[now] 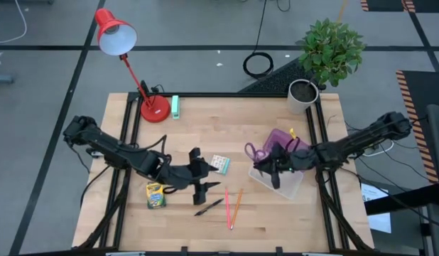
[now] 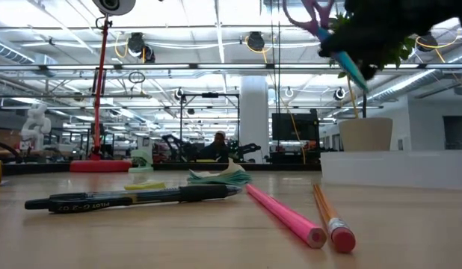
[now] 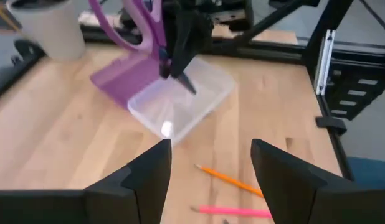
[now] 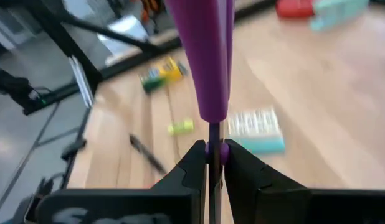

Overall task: Pack school essentials
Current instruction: Put the scissors into the supply box

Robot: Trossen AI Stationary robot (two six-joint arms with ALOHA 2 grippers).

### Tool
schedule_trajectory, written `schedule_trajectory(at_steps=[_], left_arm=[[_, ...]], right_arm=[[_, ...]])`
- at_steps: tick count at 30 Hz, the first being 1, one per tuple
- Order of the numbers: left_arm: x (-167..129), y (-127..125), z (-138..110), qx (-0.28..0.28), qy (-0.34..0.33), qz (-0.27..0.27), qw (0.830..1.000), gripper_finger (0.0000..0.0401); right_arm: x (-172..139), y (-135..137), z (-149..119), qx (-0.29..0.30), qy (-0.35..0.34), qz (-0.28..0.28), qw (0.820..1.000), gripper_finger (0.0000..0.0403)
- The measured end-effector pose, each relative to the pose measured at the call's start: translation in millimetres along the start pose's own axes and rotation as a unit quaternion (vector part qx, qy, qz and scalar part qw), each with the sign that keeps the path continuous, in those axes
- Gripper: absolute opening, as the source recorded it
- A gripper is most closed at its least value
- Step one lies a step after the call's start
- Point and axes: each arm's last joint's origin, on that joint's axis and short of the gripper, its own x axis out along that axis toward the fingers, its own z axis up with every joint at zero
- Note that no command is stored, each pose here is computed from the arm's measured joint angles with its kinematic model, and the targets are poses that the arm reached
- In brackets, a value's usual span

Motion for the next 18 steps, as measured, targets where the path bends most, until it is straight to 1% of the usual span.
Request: schedule_trajectory(at_steps=[4,9,15,18], left_arm=[[-5,-10,-5,-0.036,0.009,-0.010,0.999,0.0225],[-12,-23,-11,-0.019,0.013,-0.031,0.999,0.0225],[-14,-26,-12,0.003,0.013,-0.034,0.999,0.0225],[-12,-23,-11,0.003,0.014,-0.029,0.999,0.0225]], right_arm=[[-7,4,-20,0.028,0.066,-0.025,0.997,0.0028],[-15,1,-37,0.038,0.137,-0.063,0.988,0.0028],[-28,3,-27,0.030,0.202,-0.130,0.970,0.0028],[-30,3,-25,0.024,0.212,-0.155,0.965,0.0028]])
